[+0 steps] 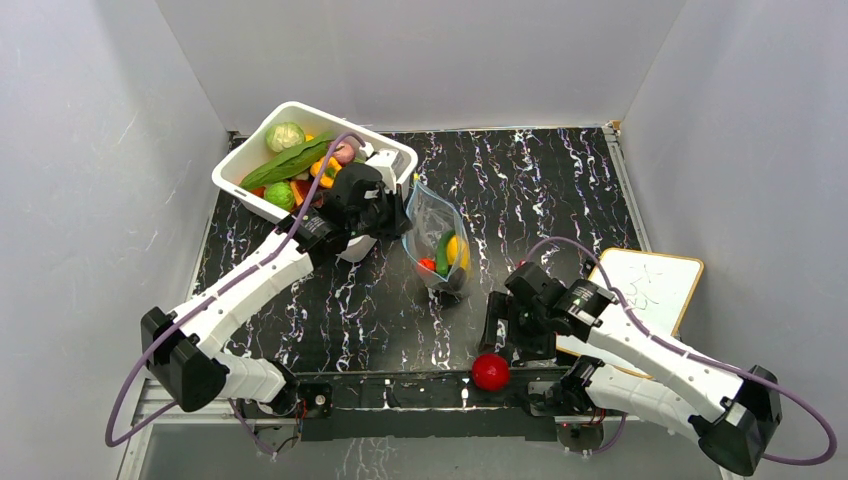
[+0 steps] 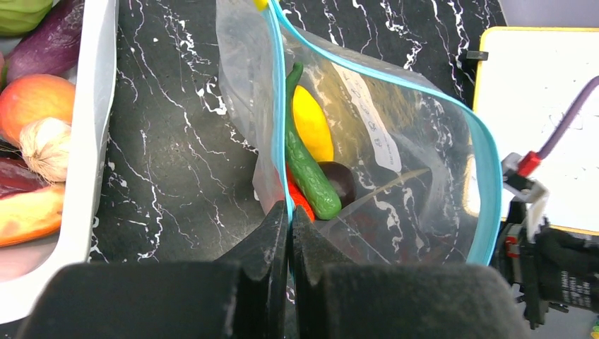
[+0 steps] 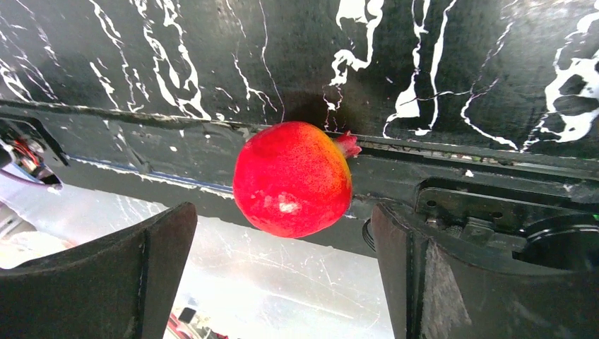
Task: Place the food in the zip-top bag and seal the zipper
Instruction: Pick up the fake fruit from the center of the board.
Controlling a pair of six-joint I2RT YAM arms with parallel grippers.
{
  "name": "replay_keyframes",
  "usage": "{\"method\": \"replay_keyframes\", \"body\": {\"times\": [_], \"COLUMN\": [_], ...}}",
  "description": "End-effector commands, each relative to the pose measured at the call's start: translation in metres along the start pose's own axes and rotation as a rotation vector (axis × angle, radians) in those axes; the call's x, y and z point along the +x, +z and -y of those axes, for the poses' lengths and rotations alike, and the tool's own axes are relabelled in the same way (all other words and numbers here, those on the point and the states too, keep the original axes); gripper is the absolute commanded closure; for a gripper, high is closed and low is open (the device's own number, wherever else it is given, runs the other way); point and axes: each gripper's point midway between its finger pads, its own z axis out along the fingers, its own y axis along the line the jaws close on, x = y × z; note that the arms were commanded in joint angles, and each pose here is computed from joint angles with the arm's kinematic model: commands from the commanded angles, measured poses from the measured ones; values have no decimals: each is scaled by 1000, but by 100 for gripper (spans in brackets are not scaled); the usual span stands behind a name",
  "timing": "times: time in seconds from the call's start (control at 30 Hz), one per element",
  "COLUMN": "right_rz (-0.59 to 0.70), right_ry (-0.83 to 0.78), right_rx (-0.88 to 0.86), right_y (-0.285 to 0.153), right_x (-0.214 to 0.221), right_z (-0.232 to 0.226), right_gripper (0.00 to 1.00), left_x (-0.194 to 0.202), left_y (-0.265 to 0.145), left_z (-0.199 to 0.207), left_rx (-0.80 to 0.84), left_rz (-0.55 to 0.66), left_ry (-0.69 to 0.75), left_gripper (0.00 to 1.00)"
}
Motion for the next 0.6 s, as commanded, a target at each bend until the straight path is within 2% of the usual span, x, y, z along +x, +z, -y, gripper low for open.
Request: {"method": "replay_keyframes", "body": {"times": [0.0,0.37,0.57], "right_rz": [-58,-95,-117], "right_ry": [-18,-46,-58], "right_rx": [-85,-70,-75], "right_y": [11,31,40], "right_x": [10,20,24], "right_z": [-16,-11,-13], "right_gripper": [7,7,12], "left_x": [-24,-22,-25], "left_y": [-20,-23,-26], "left_z": [7,7,11], "left_rx": [22,29,49], "left_rz": [97,98,111], "left_ry": [14,26,27], "left_gripper": [100,100,100]}}
